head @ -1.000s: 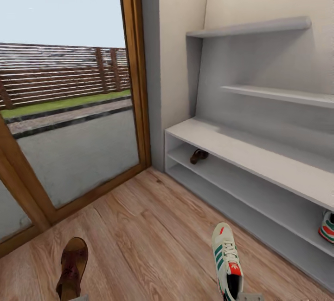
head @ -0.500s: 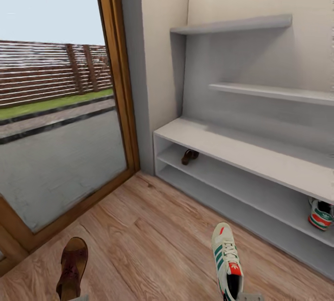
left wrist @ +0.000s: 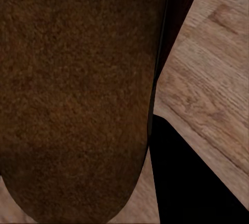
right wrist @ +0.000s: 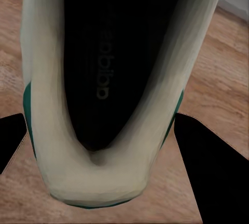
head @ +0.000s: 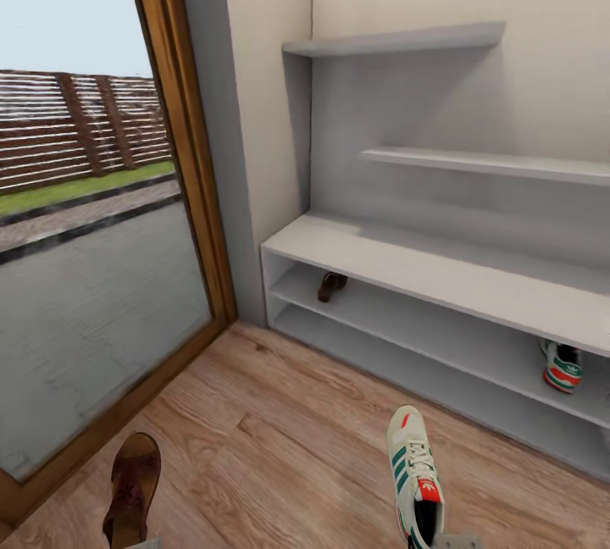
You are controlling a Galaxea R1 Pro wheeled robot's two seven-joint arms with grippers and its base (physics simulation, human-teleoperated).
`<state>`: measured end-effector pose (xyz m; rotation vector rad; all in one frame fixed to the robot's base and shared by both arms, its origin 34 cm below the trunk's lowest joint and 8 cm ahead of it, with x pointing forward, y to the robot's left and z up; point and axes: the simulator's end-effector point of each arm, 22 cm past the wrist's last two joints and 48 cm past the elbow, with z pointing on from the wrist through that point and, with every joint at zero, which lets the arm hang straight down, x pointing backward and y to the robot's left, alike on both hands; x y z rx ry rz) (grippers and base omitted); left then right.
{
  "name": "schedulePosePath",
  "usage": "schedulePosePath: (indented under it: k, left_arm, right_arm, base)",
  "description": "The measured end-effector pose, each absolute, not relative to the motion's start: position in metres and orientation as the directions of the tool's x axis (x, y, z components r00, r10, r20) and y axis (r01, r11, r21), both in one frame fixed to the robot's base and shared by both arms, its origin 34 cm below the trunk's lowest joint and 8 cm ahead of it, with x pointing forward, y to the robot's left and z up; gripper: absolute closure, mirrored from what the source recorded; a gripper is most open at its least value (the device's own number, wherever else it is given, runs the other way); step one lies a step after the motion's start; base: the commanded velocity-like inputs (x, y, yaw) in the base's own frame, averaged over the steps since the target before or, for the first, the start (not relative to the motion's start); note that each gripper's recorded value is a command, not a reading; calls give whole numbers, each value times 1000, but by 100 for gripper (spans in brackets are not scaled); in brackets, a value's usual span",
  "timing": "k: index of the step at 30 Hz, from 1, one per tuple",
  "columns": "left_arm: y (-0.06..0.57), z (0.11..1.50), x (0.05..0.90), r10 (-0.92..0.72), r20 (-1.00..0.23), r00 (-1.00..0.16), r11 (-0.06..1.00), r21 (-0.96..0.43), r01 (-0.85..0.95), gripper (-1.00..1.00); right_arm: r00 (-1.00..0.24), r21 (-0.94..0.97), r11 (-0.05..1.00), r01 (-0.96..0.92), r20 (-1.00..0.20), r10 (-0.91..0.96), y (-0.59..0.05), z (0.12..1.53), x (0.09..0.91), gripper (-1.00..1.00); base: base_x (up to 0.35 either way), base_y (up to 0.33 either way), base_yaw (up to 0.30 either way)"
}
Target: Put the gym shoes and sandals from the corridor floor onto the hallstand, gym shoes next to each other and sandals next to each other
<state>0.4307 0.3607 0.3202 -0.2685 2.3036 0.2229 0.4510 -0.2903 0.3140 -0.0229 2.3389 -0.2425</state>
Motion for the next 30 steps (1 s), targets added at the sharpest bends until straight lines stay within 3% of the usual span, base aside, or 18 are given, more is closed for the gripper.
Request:
schedulePosePath:
  k: [16, 30]
  left_arm:
    - [361, 316, 427, -123, -728, -675, 962, 80, -261, 100]
    - [361, 313, 424, -123, -720, -683, 962, 82, -261, 100]
  right_arm:
    - [-712, -182, 982, 54, -696, -90, -290, 310, 447, 100]
    - [-720, -183, 982, 52, -688, -90, -290, 306, 444, 100]
  base:
    - [139, 299, -277]
    - [13, 271, -277]
